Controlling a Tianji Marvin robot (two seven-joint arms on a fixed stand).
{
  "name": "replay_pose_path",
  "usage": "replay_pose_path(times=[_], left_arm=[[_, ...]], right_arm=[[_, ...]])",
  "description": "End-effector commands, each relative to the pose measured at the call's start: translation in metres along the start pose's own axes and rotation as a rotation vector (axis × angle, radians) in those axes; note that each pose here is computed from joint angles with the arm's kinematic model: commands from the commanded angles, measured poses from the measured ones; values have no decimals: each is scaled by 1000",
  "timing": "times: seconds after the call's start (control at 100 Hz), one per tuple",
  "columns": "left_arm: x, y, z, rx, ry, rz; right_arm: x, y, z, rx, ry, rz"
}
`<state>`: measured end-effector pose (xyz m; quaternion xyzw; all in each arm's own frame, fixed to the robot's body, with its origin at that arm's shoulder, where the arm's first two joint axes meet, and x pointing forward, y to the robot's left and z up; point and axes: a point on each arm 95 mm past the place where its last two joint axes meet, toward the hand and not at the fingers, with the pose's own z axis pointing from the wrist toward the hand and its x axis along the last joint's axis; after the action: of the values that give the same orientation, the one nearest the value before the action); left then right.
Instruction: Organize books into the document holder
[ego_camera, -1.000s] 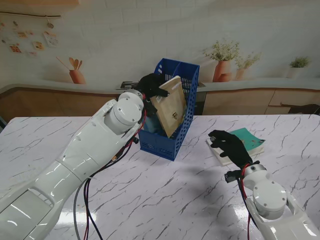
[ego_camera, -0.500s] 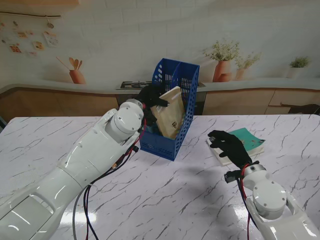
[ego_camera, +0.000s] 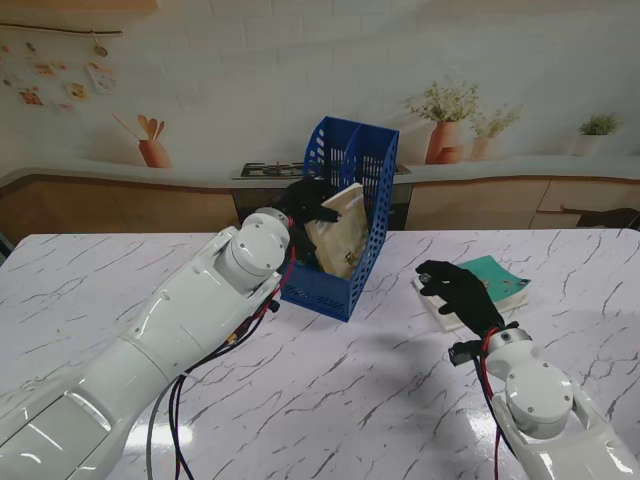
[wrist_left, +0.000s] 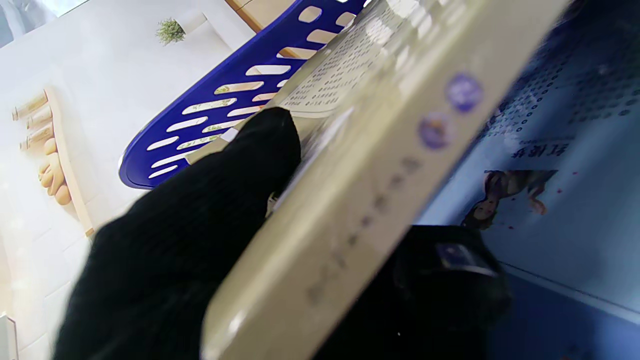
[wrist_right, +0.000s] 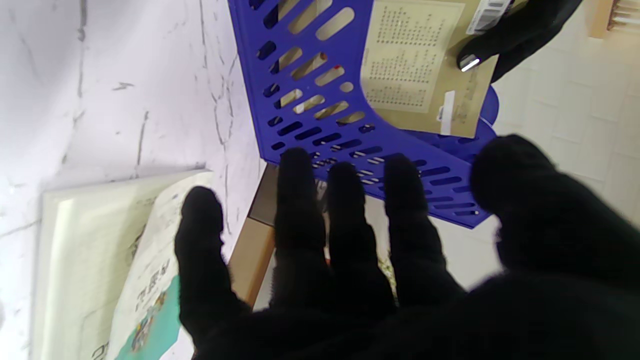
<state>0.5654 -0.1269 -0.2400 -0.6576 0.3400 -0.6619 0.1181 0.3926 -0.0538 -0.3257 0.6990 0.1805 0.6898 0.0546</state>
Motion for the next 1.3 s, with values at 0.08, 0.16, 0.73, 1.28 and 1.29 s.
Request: replay_pose_path(times=[0.08,0.16,0.73,1.28,1.29], left_arm=[[4,10,-2,-30,33,-17],[4,10,-3,-41,36,-15],[14,8,-15,-88,108,-14],[34,-11,-38,-4,211,-26],[34,-11,-39,-3,214,-24]], right_arm=[[-1,-5,-2,5,-1,13],[-1,-5,-2,5,0,14],[-1,-5,-2,16,-2,17],[2,-7,0,24,12,-10],[2,-7,0,25,12,-11]])
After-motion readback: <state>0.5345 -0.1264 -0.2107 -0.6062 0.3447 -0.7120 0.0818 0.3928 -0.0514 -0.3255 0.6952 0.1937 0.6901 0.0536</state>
